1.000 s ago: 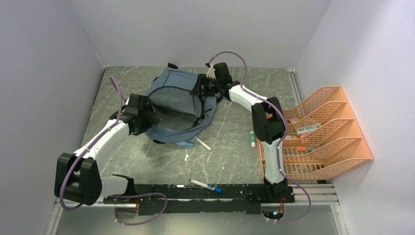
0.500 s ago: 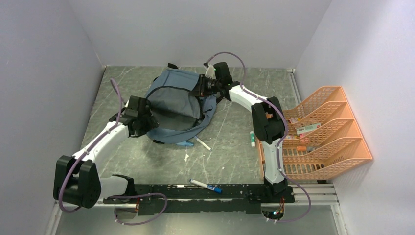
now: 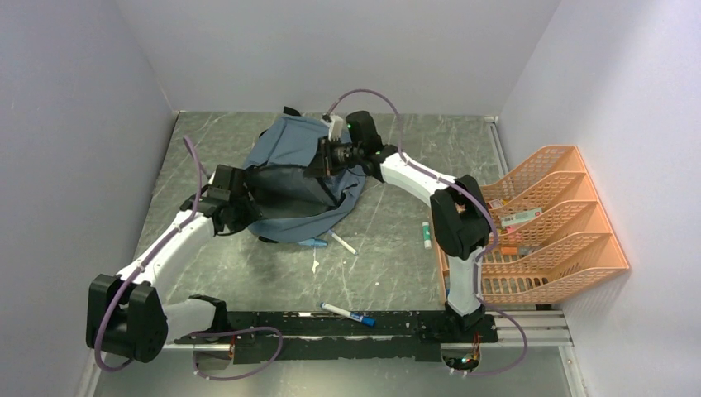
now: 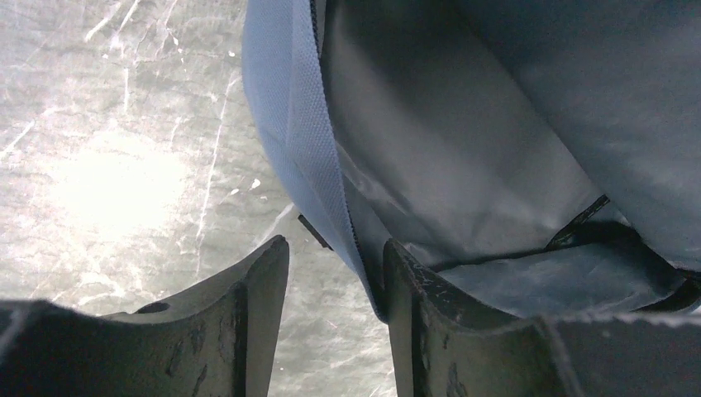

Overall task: Pack the student bag
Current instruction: Adjust the student bag at the center of the board.

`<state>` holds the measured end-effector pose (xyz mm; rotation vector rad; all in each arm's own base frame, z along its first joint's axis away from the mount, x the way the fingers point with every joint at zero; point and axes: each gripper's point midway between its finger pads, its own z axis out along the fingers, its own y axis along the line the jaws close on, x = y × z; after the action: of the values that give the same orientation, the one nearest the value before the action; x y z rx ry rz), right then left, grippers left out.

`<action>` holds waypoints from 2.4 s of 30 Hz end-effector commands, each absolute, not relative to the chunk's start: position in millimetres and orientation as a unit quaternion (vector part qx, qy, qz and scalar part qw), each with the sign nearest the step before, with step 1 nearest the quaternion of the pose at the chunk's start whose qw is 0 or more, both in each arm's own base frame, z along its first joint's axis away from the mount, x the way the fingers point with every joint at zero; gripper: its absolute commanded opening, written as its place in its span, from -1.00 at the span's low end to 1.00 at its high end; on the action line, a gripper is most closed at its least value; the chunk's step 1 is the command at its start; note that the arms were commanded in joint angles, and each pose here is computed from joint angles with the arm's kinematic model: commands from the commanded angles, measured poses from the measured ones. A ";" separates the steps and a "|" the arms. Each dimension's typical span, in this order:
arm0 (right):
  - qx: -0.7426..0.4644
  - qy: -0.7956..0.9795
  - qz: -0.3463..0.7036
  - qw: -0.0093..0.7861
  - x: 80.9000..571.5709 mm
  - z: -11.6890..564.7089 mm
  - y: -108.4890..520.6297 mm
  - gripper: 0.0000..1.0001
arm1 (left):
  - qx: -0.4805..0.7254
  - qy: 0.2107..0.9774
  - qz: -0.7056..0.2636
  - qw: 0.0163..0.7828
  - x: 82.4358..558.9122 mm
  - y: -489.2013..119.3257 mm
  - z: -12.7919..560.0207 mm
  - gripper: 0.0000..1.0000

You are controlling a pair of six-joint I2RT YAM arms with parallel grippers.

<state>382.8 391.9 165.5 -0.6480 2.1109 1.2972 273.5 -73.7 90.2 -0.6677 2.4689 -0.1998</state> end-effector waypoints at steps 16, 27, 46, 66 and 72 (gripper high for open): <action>-0.345 0.740 0.459 0.352 313.8 219.0 394.5 -0.06 | -0.226 0.925 -0.065 0.300 261.1 -66.9 115.4 0.05; -0.117 0.848 0.270 0.441 384.5 173.3 289.6 0.17 | -0.172 0.910 -0.106 0.363 275.4 -76.8 179.3 0.18; -0.099 0.909 0.253 0.316 345.4 92.6 286.3 0.24 | 0.140 0.894 -0.146 0.400 292.3 -222.3 184.8 0.32; -0.110 0.922 0.260 0.266 307.9 65.4 304.2 -0.14 | 0.168 0.905 -0.090 0.381 290.6 -224.8 148.4 0.31; -0.120 0.919 0.281 0.249 292.6 68.4 304.9 -0.57 | 0.187 0.911 -0.085 0.356 284.6 -224.8 130.8 0.28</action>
<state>305.6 303.0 60.4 -0.3048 2.4975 0.7104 285.1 -222.0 135.6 0.4392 2.3591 -0.2202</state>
